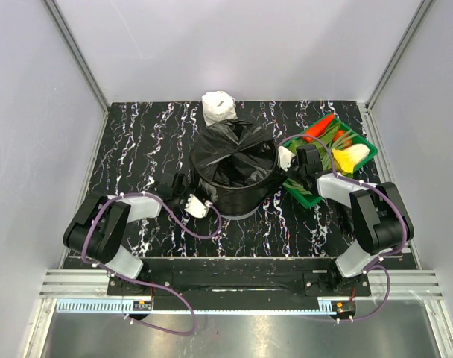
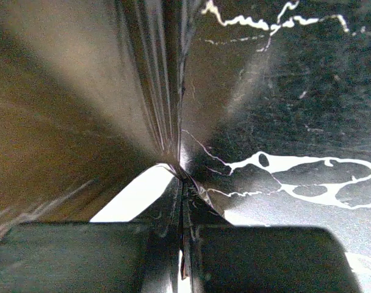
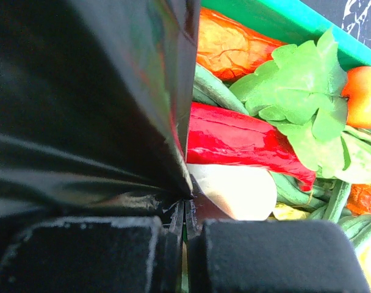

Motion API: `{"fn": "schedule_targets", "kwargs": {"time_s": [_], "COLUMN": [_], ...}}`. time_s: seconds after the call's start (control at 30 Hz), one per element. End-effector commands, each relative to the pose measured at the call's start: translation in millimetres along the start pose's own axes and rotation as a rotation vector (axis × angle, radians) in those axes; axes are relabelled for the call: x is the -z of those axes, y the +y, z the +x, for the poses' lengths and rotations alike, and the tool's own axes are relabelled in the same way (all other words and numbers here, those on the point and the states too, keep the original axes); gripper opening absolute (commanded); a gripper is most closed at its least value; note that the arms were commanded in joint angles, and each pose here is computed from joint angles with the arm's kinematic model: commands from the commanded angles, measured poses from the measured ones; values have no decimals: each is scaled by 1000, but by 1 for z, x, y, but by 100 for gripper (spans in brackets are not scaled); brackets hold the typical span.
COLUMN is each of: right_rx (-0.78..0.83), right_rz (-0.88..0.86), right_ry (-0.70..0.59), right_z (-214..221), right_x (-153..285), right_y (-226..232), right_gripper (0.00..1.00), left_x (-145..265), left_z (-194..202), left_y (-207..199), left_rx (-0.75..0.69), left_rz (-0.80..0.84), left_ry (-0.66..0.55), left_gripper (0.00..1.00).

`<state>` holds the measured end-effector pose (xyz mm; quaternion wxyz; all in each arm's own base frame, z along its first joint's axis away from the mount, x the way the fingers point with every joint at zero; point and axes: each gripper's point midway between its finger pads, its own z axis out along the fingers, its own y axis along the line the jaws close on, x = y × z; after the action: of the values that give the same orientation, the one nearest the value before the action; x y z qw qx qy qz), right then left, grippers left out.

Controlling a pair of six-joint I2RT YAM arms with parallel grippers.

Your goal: Put the trash bags into the trash bin

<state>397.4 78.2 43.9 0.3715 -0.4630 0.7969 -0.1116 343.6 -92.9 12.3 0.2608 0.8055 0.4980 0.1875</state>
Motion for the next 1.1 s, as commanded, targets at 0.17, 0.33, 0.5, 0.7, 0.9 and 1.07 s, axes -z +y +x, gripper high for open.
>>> {"fn": "schedule_targets", "kwargs": {"time_s": [0.17, 0.33, 0.5, 0.7, 0.9, 1.07], "right_rx": [29, -18, -72, -126, -205, -273], "right_rz": [-83, -89, -97, -85, -71, -63], "right_ry": [341, 288, 242, 175, 92, 22], "right_z": [91, 73, 57, 35, 7, -17], "right_x": [17, 25, 34, 47, 67, 83], "right_y": [30, 24, 20, 11, -3, -15], "right_gripper": [0, 7, 23, 38, 48, 60], "left_x": [0, 7, 16, 31, 64, 103], "left_z": [11, 12, 10, 8, -8, -19], "left_y": [-50, -47, -42, -30, -12, -3], "left_rx": [10, 65, 108, 162, 294, 408], "left_rz": [185, 172, 122, 54, 6, -8], "left_ry": [77, 83, 76, 61, -52, -148], "left_gripper": [0, 20, 47, 66, 76, 77]}}
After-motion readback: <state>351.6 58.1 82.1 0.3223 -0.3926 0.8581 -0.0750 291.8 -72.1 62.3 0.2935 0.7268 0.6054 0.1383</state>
